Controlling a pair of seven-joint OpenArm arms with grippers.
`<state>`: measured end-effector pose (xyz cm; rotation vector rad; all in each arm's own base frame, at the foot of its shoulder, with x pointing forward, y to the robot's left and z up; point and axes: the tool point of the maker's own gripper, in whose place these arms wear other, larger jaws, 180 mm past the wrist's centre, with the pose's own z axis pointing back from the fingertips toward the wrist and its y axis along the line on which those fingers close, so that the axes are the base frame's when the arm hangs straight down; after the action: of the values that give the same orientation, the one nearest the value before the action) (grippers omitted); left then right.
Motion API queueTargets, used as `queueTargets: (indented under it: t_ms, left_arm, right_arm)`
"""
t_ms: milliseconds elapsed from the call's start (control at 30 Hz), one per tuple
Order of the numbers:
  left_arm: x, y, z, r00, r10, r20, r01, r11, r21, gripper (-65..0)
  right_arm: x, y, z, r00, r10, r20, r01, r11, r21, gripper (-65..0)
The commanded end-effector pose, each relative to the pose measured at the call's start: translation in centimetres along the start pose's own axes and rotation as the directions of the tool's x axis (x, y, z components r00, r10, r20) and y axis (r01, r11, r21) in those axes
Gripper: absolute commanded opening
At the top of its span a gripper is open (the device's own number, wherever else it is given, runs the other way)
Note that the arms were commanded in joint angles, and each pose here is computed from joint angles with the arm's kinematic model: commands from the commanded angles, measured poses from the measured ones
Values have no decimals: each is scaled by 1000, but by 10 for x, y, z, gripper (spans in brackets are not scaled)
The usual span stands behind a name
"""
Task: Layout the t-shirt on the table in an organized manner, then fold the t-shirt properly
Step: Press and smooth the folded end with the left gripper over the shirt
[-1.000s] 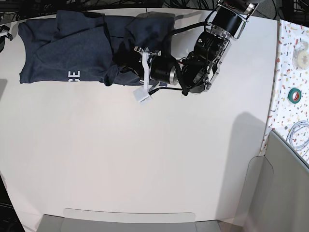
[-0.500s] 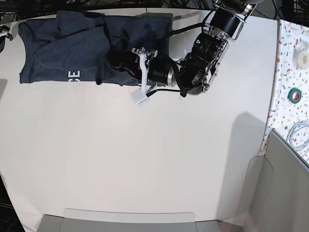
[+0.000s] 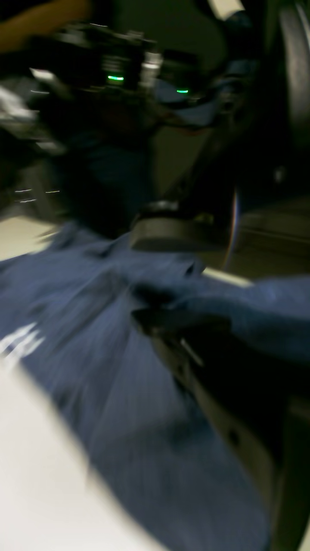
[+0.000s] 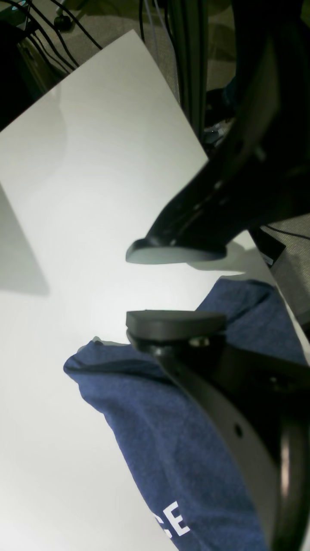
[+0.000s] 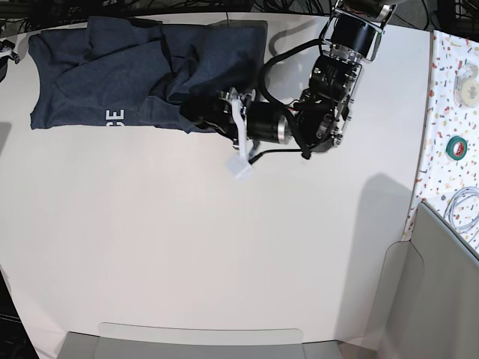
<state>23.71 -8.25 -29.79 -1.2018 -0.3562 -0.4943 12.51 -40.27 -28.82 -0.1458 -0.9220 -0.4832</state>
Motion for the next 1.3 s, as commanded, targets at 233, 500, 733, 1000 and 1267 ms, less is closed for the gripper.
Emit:
queueTargets:
  t_ms: [233,500,733,1000,1267]
  left_arm:
    - [6,28,41,999,-2,53,-4,994,107,-650]
    - [-22,41,22,998,-38,-43,45,980,192,-650]
    - [-24,27,-9,993,-84,-86,98,980,174,-650]
    - [-8,-1,-44,978,-179,-107,191,975,115,-649]
    - [-5,1,-69,984,-131,-121,142,985,95,-649]
  right_arm:
    - [15,1,3,999,25,48,-25,1000,5,-467]
    - [18,3,1,998,21,58,-22,1000,10,-468]
    - [16,2,2,998,21,54,-22,1000,9,-468]
    - [16,2,2,998,22,52,-22,1000,8,-468]
    - [14,3,2,999,16,50,-17,1000,10,-468]
